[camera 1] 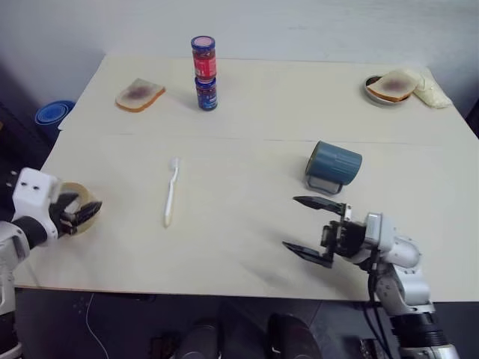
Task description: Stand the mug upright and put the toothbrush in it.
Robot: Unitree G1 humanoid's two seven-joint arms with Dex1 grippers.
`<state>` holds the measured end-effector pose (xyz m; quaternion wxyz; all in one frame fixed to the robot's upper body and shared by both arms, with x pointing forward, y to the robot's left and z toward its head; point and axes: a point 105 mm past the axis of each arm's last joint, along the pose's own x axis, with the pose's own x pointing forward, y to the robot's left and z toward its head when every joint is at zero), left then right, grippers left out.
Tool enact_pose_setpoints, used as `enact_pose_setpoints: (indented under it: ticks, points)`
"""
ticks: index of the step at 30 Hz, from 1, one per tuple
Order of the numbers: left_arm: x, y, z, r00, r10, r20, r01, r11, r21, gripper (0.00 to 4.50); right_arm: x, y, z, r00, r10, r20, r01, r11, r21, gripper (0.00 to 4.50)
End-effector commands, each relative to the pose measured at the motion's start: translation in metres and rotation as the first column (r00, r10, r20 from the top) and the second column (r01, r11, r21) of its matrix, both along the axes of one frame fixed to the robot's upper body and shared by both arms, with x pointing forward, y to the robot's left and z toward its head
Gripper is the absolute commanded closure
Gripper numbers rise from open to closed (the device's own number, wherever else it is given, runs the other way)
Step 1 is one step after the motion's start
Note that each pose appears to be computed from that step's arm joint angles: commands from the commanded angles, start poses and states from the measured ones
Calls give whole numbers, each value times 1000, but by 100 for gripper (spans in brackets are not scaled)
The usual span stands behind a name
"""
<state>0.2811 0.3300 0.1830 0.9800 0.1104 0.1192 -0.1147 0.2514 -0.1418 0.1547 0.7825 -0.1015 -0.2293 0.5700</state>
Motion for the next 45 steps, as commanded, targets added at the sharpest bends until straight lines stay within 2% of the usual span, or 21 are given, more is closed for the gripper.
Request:
enact_pose_setpoints:
  ticks: [1,2,4,7,10,12,14,18,20,25,28,32,35,38,40,41,45]
  points:
    - [-18,-12,52,968,-188,165,163,975,152,145,-2,-42,-5,991,-130,6,130,989,-67,0]
    - [-23,-13,56,958,-230,170,195,960,201,145,-3,-53,-8,986,-166,-11,165,982,-88,0]
    - [-39,-37,64,882,-427,200,382,896,228,145,-6,-78,-22,968,-244,-66,230,959,-163,0]
    - [-48,-58,46,816,-559,149,527,824,207,90,-8,-110,-41,925,-361,-120,322,912,-255,0]
    - [-56,-89,2,722,-688,77,683,726,82,3,-2,-115,-42,908,-402,-123,355,890,-287,0]
    - [-62,-100,-19,683,-728,51,729,684,2,3,12,-113,-39,879,-463,-111,404,849,-341,0]
    - [-62,-107,-23,673,-736,81,740,670,-65,3,23,-107,-34,864,-491,-114,418,825,-381,0]
    - [-57,-121,-19,648,-746,152,759,649,-54,3,43,-82,-16,872,-482,-90,391,794,-466,0]
    - [-58,-131,-18,618,-764,185,784,616,-72,3,59,-68,-8,852,-519,-67,407,739,-537,0]
    - [-61,-151,-25,587,-784,201,809,579,-103,3,83,-36,4,831,-549,-87,379,674,-633,0]
    - [-63,-158,-27,584,-786,202,812,573,-115,3,102,-35,7,783,-619,-61,435,615,-658,0]
    - [-66,-160,-26,588,-782,204,808,579,-110,3,115,-40,-2,746,-664,-46,435,539,-722,0]
    - [-67,-159,-24,602,-771,206,797,595,-101,0,120,-47,-10,719,-693,-49,409,480,-776,58]
    - [-68,-160,-23,609,-765,209,792,603,-100,0,120,-49,-14,707,-704,-66,381,458,-803,157]
    - [-68,-161,-23,614,-761,211,788,607,-104,0,121,-47,-15,713,-697,-74,368,462,-807,232]
    - [-68,-161,-24,615,-759,211,787,609,-104,0,122,-46,-15,713,-697,-79,370,470,-802,253]
    - [-68,-163,-25,618,-757,211,785,611,-104,0,123,-42,-13,727,-678,-110,356,509,-784,384]
